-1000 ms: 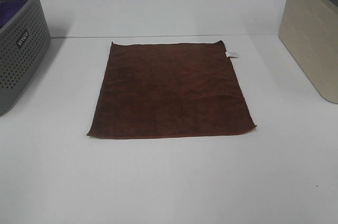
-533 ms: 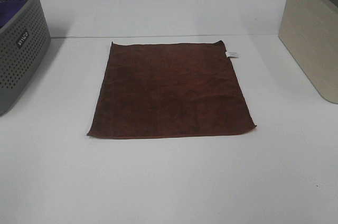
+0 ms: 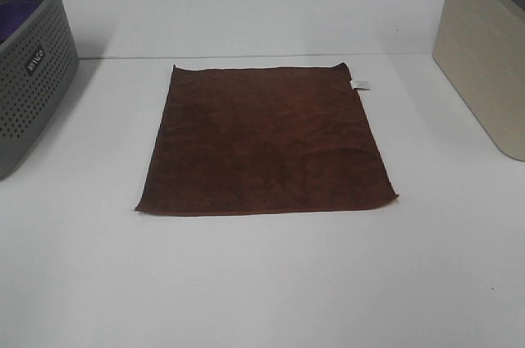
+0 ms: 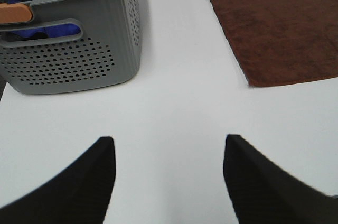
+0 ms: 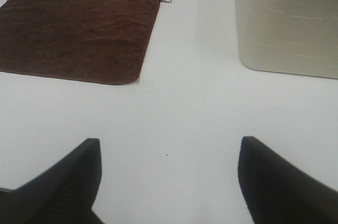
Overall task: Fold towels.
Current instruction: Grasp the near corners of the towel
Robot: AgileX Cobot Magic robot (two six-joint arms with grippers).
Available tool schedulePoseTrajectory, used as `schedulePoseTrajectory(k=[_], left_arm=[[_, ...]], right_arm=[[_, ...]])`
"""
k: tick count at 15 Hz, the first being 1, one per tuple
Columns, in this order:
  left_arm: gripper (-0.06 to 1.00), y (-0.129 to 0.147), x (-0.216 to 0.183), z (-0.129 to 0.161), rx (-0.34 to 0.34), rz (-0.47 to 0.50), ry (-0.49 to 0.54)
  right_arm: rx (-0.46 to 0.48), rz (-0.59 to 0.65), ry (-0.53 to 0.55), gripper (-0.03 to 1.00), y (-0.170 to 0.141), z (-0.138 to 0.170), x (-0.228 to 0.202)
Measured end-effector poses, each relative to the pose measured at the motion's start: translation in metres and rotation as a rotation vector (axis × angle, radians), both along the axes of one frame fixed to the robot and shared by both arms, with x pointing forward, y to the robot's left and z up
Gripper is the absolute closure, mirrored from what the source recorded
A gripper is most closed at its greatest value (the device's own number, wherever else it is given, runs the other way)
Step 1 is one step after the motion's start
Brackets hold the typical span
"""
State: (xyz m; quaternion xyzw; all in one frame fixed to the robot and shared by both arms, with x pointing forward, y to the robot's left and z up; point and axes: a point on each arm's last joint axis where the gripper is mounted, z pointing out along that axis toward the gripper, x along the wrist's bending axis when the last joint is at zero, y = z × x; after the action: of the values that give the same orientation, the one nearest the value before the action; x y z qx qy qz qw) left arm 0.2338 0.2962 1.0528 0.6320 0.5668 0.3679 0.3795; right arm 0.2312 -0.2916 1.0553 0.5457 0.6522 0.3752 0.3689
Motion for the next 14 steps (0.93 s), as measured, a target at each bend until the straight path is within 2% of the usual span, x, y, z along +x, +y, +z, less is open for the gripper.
schedulePoseTrajectory(k=[14], left_arm=[[0.38,0.0,0.0,0.0,0.0,0.0,0.0]], right_arm=[[0.0,0.0,0.0,0.26,0.0,0.0,0.0]])
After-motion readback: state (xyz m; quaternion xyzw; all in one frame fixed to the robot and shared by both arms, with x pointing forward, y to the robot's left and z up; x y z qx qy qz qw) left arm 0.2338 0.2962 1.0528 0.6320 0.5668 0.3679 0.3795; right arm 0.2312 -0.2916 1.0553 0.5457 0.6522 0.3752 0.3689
